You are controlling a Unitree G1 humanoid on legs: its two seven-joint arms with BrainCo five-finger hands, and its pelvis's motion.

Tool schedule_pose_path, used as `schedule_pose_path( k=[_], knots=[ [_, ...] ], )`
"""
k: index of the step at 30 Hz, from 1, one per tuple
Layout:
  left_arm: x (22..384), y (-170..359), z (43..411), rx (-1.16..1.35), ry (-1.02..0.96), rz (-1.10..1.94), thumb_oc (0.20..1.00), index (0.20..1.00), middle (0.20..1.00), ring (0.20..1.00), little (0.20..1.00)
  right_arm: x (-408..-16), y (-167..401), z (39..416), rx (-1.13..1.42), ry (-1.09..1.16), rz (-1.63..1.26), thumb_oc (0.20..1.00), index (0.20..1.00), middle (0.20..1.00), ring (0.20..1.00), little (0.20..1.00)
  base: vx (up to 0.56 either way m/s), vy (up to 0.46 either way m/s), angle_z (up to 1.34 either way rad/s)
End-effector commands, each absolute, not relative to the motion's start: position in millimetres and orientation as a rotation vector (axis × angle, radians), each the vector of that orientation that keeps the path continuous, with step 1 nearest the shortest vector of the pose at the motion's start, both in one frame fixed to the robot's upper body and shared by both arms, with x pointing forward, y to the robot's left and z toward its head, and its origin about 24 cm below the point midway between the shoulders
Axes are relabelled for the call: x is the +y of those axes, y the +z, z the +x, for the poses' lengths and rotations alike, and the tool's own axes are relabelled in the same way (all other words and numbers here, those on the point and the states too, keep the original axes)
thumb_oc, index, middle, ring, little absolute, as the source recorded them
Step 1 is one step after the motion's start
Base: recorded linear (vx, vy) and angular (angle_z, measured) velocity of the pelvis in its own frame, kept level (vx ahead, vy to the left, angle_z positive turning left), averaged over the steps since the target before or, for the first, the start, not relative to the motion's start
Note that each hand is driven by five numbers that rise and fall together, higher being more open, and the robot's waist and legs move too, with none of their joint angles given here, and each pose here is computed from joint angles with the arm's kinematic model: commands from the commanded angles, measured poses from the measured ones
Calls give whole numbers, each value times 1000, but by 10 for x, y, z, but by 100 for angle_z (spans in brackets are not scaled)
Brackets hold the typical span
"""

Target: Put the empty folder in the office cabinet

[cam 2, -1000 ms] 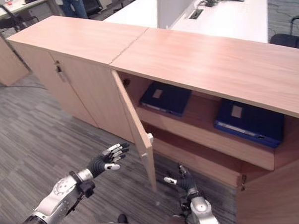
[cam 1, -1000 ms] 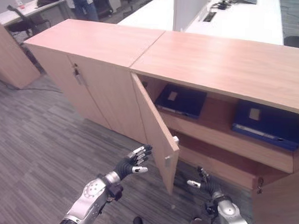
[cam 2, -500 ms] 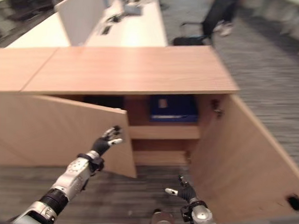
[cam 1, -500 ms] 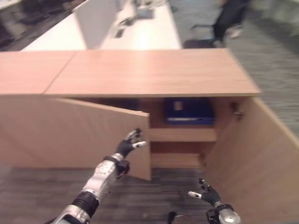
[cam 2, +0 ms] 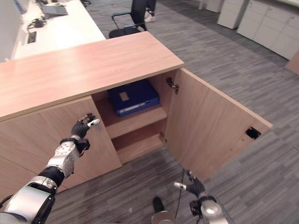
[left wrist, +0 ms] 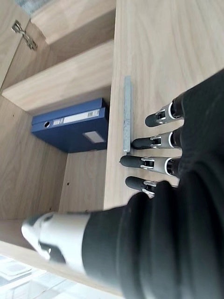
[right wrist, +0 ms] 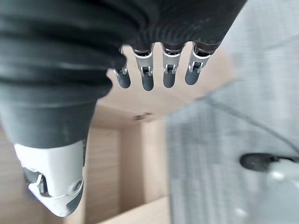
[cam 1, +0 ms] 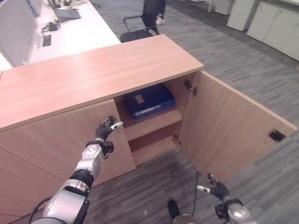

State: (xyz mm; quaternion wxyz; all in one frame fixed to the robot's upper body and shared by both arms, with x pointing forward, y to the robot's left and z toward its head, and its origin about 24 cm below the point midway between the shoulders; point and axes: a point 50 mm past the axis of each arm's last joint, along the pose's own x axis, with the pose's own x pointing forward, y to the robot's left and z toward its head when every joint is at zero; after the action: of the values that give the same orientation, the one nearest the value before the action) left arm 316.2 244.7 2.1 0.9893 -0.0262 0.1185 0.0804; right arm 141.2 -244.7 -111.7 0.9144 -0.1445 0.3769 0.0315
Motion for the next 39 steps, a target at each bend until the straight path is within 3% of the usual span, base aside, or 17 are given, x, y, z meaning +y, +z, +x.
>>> schedule_pose_path(
  k=[1,7,15,23,39],
  knots=[
    [2494,358,3311,71,150,-48,1000,1000,1000,1000,1000,-2431,-1032,1568,699,62,-257,1000,1000,1000,1000,1000,57,121,2],
    [2320,130,3043,78,78,-119,1000,1000,1000,1000,1000,-2370,-1105,1545,730,31,-212,1000,1000,1000,1000,1000,36,127,-1],
    [1810,-137,2492,136,-205,-187,1000,1000,1000,1000,1000,-2320,-1163,1511,750,-31,-148,1000,1000,1000,1000,1000,-27,92,-2],
    [1703,-265,2277,247,-386,-112,1000,1000,1000,1000,1000,-2158,-1126,1709,714,48,-190,1000,1000,1000,1000,1000,-159,-35,-45],
    [1873,-415,2122,302,-265,-152,1000,1000,1000,1000,1000,-2237,-1140,1580,740,76,-205,1000,1000,1000,1000,1000,22,-267,-60]
  ],
)
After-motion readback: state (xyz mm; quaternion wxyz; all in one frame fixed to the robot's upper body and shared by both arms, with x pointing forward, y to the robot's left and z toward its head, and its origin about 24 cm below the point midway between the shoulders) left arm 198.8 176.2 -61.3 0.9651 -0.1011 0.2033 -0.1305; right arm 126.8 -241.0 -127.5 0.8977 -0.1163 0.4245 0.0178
